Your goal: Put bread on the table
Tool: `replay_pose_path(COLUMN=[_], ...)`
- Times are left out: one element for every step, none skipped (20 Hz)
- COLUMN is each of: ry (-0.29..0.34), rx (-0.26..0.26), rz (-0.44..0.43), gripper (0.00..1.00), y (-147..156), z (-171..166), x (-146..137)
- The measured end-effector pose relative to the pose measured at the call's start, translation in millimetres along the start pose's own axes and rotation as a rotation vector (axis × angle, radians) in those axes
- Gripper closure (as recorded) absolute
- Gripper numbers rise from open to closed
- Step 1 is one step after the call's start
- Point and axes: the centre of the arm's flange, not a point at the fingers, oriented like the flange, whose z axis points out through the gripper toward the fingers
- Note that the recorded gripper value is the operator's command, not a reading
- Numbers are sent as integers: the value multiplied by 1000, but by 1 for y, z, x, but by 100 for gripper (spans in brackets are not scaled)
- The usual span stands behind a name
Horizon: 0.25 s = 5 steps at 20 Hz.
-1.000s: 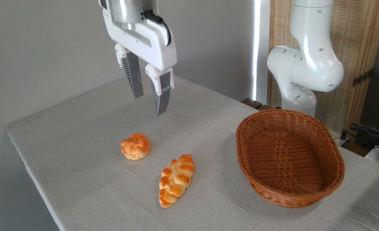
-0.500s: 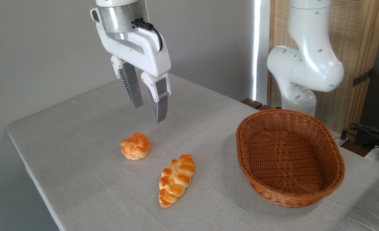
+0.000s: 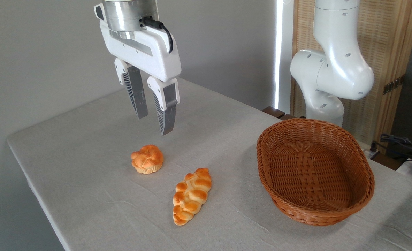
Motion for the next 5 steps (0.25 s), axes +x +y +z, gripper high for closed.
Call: replay_pose_path(ry=[0, 0, 0, 0, 0], rx=[0, 0, 0, 0, 0], rz=[-1, -1, -1, -1, -2], gripper=[0, 0, 0, 0, 0], y=[0, 0, -1, -1, -1], z=[0, 0, 0, 0, 0], x=[0, 0, 0, 0, -1])
